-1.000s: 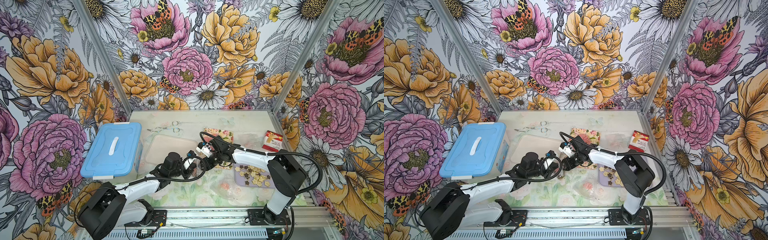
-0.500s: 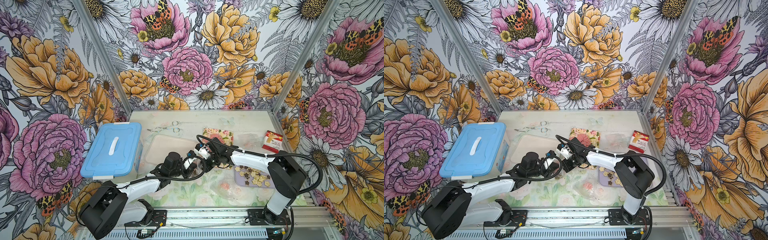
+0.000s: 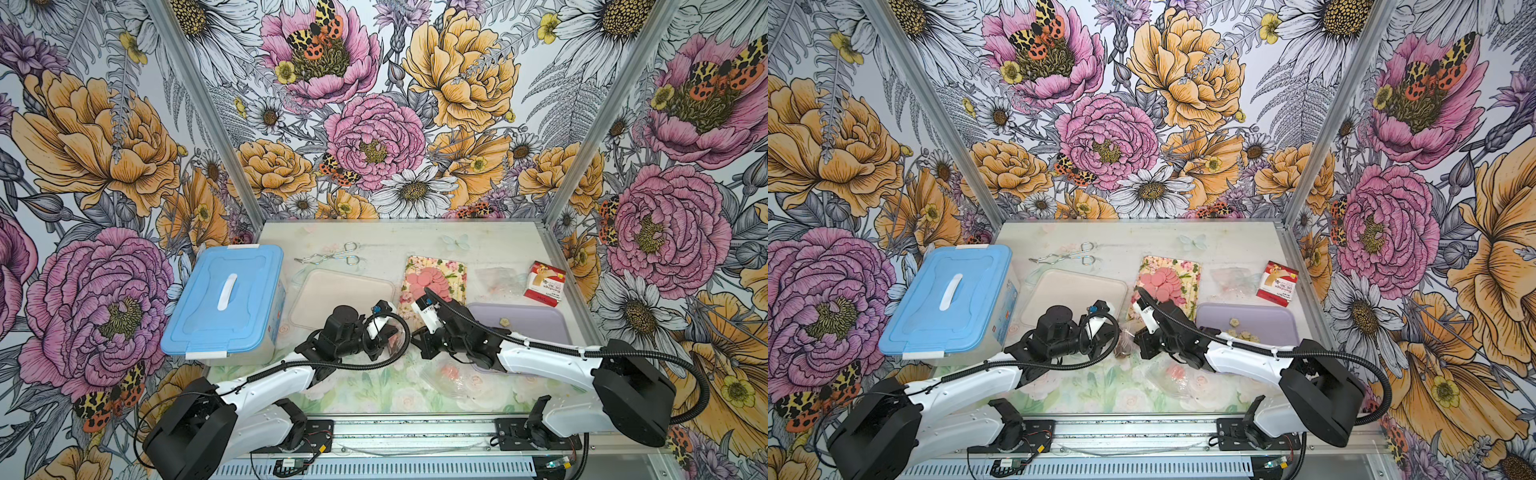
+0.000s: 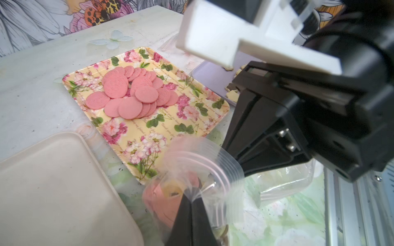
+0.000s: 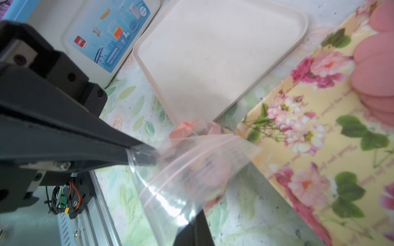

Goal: Pour cookies out of the ziploc bag
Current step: Open the ziploc bag at the center of the board.

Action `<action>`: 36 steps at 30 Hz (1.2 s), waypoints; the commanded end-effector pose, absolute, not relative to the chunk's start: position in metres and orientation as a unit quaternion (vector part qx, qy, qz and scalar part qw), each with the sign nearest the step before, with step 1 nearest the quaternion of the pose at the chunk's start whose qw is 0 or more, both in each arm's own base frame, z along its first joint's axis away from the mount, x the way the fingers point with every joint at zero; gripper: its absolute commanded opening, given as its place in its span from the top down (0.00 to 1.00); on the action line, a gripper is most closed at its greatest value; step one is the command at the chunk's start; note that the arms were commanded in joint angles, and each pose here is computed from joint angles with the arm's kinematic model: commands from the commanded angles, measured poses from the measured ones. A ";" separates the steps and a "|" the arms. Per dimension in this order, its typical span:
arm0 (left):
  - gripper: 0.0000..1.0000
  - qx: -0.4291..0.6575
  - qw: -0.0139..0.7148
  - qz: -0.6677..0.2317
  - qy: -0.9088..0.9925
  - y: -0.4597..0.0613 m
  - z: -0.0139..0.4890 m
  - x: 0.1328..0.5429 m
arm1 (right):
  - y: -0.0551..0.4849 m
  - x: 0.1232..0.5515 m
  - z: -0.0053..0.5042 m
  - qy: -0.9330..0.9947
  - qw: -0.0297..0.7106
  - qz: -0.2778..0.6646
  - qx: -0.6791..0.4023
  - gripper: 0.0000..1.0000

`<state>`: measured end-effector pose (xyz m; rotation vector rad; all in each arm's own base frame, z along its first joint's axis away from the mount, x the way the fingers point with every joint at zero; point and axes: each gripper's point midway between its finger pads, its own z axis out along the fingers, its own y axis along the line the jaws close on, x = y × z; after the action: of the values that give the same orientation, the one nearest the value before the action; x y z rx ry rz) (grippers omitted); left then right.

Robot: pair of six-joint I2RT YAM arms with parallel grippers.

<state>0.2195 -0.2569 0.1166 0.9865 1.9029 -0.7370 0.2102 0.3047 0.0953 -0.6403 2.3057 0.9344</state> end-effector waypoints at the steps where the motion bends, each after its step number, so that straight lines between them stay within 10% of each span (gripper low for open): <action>1: 1.00 0.380 0.440 -0.279 0.764 -0.254 0.122 0.228 | 0.304 0.229 0.124 0.829 0.370 0.367 -0.201 1.00; 36: 1.00 0.256 0.464 -0.244 0.812 -0.223 0.121 0.264 | 0.294 0.207 0.130 0.747 0.500 0.356 -0.255 1.00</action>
<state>0.2371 -0.2515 0.1137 0.8021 1.9930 -0.7212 0.2052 0.2956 0.1201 -0.6491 1.8661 0.8492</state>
